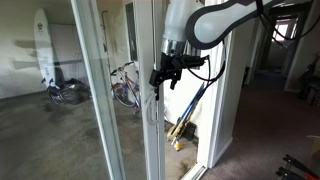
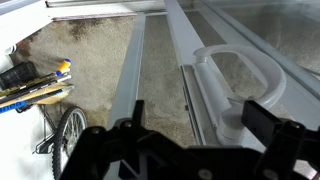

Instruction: Slide the glass door to the right

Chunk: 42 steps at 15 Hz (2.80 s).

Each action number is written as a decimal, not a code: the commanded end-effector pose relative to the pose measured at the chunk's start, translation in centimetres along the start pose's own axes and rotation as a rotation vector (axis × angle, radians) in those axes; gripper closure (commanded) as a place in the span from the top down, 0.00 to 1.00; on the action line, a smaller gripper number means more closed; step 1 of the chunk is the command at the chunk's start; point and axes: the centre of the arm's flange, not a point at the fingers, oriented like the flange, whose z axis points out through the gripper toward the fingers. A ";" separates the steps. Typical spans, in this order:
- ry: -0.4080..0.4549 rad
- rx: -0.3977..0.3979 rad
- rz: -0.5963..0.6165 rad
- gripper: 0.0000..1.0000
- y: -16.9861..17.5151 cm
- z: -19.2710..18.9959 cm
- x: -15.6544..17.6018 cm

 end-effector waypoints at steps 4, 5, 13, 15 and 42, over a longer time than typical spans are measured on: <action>0.042 0.042 -0.018 1.00 -1.4 -0.3 -0.4; 0.045 0.044 -0.013 1.00 -1.3 -0.2 -0.3; 0.055 0.101 0.072 1.00 1.3 1.2 0.9; 0.049 0.117 0.088 1.00 1.8 1.6 0.9; -0.093 0.194 0.254 1.00 13.8 -0.8 1.4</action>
